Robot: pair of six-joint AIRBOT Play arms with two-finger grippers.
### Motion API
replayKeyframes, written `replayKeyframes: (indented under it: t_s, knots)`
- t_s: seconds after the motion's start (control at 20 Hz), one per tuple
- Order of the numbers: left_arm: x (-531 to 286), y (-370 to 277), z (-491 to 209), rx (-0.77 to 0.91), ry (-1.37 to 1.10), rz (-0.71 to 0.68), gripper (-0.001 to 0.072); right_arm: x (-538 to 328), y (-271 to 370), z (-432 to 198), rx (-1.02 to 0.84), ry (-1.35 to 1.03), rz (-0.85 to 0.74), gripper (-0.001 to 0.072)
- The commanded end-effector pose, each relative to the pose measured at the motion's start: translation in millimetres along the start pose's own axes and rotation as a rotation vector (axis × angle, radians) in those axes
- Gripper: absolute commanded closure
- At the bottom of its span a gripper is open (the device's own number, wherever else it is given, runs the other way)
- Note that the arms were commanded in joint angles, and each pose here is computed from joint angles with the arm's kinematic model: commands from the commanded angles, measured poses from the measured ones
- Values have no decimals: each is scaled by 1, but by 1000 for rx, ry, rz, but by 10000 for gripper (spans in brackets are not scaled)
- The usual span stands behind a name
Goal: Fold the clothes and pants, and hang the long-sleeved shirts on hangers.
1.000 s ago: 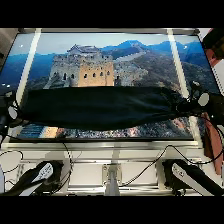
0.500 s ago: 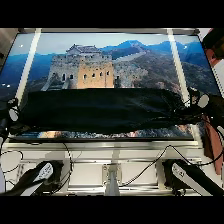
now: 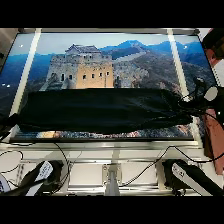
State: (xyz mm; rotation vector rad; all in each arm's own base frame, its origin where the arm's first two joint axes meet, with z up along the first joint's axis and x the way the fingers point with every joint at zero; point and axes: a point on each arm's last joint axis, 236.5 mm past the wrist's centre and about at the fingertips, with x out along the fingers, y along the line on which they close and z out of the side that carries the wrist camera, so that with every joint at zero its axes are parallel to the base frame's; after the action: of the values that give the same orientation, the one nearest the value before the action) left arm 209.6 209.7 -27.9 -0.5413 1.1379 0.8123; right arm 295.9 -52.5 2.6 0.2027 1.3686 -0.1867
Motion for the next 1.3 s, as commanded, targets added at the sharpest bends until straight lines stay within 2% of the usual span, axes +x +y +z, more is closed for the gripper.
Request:
replayKeyframes:
  t_s: [0.0,0.1,0.2,0.25,0.75,1.1,1.15,1.25]
  knots:
    - [-3,-3,5,-241,26,-213,108,-12,4,14,1,-46,12,47]
    - [-8,-28,7,-312,67,-393,102,-12,4,17,1,-56,12,47]
    - [-4,-39,4,-351,111,-445,-8,-12,4,21,2,-76,14,47]
    - [1,-44,1,-352,135,-453,-8,-12,4,23,2,-83,15,47]
    - [62,-89,-3,-254,170,-424,-8,-13,9,26,9,-94,37,47]
    - [93,-89,-24,-212,244,-372,11,-13,10,26,11,-95,38,48]
    - [96,-88,-22,-216,238,-369,74,-13,10,26,11,-95,40,48]
    - [101,-87,-19,-223,221,-361,415,-13,10,26,11,-95,40,48]
